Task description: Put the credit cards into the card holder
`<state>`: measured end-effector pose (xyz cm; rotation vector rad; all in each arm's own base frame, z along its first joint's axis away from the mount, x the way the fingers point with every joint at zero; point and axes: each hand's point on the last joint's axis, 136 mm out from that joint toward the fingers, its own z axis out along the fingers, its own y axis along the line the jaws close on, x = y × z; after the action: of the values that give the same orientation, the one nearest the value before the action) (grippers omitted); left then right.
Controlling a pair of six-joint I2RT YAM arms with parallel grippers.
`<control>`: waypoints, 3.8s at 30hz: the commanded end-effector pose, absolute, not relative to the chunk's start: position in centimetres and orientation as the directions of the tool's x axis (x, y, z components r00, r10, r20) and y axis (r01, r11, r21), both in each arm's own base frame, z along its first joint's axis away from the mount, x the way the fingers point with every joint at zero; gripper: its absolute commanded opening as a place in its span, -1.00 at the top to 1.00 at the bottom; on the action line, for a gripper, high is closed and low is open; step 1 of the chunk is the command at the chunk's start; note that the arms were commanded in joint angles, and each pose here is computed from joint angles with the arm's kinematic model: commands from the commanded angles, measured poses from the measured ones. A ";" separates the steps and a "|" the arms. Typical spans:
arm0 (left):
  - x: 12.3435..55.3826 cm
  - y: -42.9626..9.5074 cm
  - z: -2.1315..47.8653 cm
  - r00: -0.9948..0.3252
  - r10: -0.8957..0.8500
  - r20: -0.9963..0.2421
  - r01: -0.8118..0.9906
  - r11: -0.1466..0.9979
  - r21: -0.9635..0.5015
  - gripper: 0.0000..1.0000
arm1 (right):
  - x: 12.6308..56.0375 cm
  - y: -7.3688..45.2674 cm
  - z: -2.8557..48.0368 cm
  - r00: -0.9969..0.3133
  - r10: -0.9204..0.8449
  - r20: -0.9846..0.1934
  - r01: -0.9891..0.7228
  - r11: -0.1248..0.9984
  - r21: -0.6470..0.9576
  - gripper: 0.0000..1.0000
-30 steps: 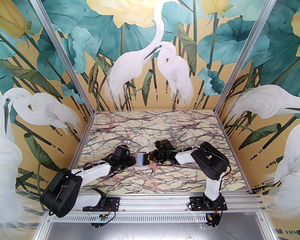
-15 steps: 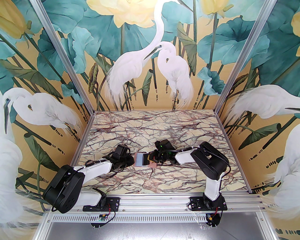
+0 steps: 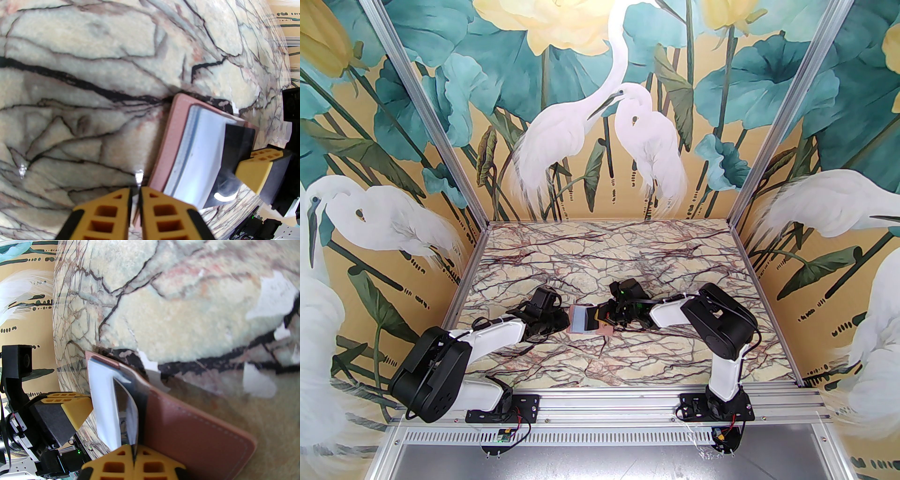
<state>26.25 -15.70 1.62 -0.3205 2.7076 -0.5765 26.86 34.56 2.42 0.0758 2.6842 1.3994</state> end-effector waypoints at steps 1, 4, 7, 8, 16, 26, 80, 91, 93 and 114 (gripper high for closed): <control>27.7 -17.4 2.0 -0.914 -0.258 -0.312 -0.085 0.876 -0.474 0.66 | 25.5 33.0 -1.4 -0.995 0.098 -0.013 0.056 0.668 0.742 1.00; 27.8 -17.5 2.0 -0.913 -0.257 -0.317 -0.082 0.876 -0.476 0.66 | 25.5 33.0 -1.4 -0.995 0.098 -0.012 0.057 0.669 0.741 1.00; 28.0 -17.5 2.1 -0.911 -0.255 -0.325 -0.077 0.878 -0.472 0.66 | 25.5 33.0 -1.5 -0.995 0.096 -0.012 0.055 0.669 0.742 1.00; 28.1 -17.4 2.1 -0.910 -0.255 -0.327 -0.077 0.879 -0.471 0.66 | 25.5 33.0 -1.4 -0.995 0.096 -0.014 0.054 0.668 0.743 1.00; 28.8 -18.3 2.5 -0.909 -0.247 -0.337 -0.053 0.868 -0.494 0.66 | 25.5 33.0 -1.4 -0.995 0.094 -0.015 0.052 0.668 0.742 1.00; 28.0 -18.3 1.3 -0.918 -0.247 -0.309 -0.063 0.863 -0.501 0.70 | 25.5 33.0 -1.5 -0.996 0.092 -0.010 0.054 0.671 0.739 1.00; 25.1 -18.6 3.4 -0.916 -0.269 -0.297 -0.052 0.814 -0.578 0.57 | 25.7 32.9 1.0 -0.995 -0.005 -0.097 -0.064 0.788 0.612 0.06; 25.3 -20.2 4.2 -0.934 -0.223 -0.279 -0.002 0.785 -0.619 0.53 | 25.8 33.2 1.8 -0.991 -0.067 -0.112 -0.121 0.794 0.596 0.02; 25.5 -20.6 4.0 -0.938 -0.215 -0.272 0.004 0.779 -0.627 0.54 | 25.8 33.2 1.9 -0.990 -0.081 -0.115 -0.133 0.794 0.593 0.00; 24.1 -21.2 1.8 -0.952 -0.205 -0.228 -0.012 0.768 -0.640 0.80 | 26.2 34.3 1.8 -0.990 -0.114 -0.085 -0.142 0.789 0.598 -0.01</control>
<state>24.67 -20.31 1.73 -0.1947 2.6862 -0.9032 26.39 34.18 2.80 -0.1828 2.9019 1.0137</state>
